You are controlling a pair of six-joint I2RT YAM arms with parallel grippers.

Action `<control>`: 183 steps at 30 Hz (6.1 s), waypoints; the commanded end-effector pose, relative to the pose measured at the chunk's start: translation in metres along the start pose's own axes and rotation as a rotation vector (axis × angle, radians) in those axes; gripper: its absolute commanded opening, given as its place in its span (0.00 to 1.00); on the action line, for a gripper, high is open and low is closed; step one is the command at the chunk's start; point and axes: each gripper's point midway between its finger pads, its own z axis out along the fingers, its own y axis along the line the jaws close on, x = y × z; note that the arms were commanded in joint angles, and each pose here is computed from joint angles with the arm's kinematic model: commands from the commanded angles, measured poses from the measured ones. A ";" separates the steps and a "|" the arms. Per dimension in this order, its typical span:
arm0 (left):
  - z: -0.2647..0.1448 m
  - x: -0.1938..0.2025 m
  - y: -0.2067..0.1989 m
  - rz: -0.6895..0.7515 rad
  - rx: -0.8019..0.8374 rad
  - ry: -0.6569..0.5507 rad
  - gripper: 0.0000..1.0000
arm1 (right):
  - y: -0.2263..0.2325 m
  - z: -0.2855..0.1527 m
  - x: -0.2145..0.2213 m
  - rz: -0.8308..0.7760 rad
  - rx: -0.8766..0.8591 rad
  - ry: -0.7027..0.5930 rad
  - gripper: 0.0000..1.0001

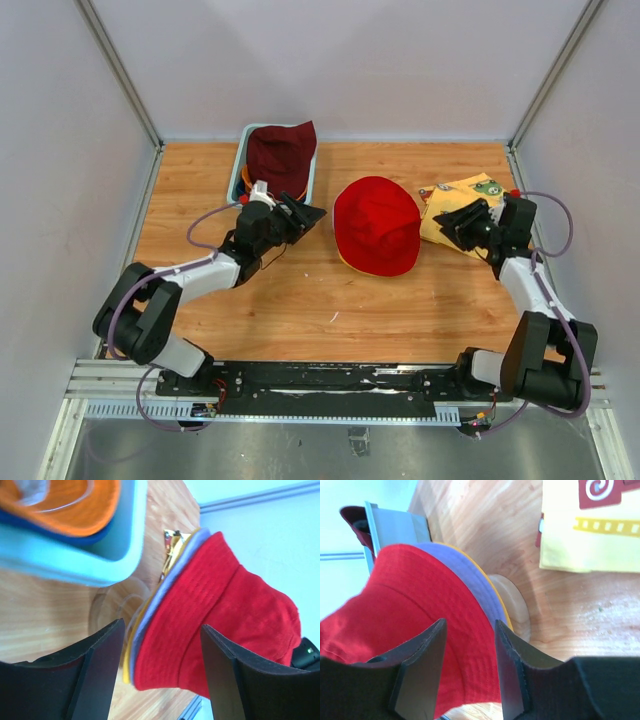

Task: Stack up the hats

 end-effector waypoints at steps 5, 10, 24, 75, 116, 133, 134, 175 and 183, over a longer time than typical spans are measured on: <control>0.026 -0.004 -0.069 0.065 0.238 0.066 0.68 | 0.047 0.009 -0.048 0.008 -0.126 -0.075 0.46; 0.043 0.000 -0.077 0.088 0.249 0.120 0.68 | 0.071 0.018 -0.058 -0.017 -0.186 -0.051 0.47; 0.072 0.003 -0.050 0.146 0.137 0.154 0.69 | 0.102 0.045 -0.059 -0.058 -0.251 0.011 0.49; 0.066 -0.011 -0.039 0.226 -0.035 0.156 0.69 | 0.139 0.118 0.084 -0.165 -0.357 0.454 0.49; 0.005 -0.227 -0.030 0.282 -0.409 -0.388 0.72 | 0.176 0.122 -0.021 -0.214 -0.291 0.172 0.53; 0.070 -0.253 0.053 0.357 -0.684 -0.348 0.70 | 0.180 0.125 -0.010 -0.204 -0.336 0.182 0.53; 0.073 -0.253 0.055 0.358 -0.691 -0.347 0.70 | 0.179 0.125 -0.009 -0.204 -0.335 0.183 0.53; 0.050 -0.295 -0.031 0.364 -0.494 -0.536 0.00 | 0.182 0.104 -0.009 -0.266 -0.317 0.153 0.50; 0.029 -0.298 -0.092 0.348 -0.314 -0.553 0.00 | 0.189 0.087 -0.009 -0.278 -0.325 0.131 0.50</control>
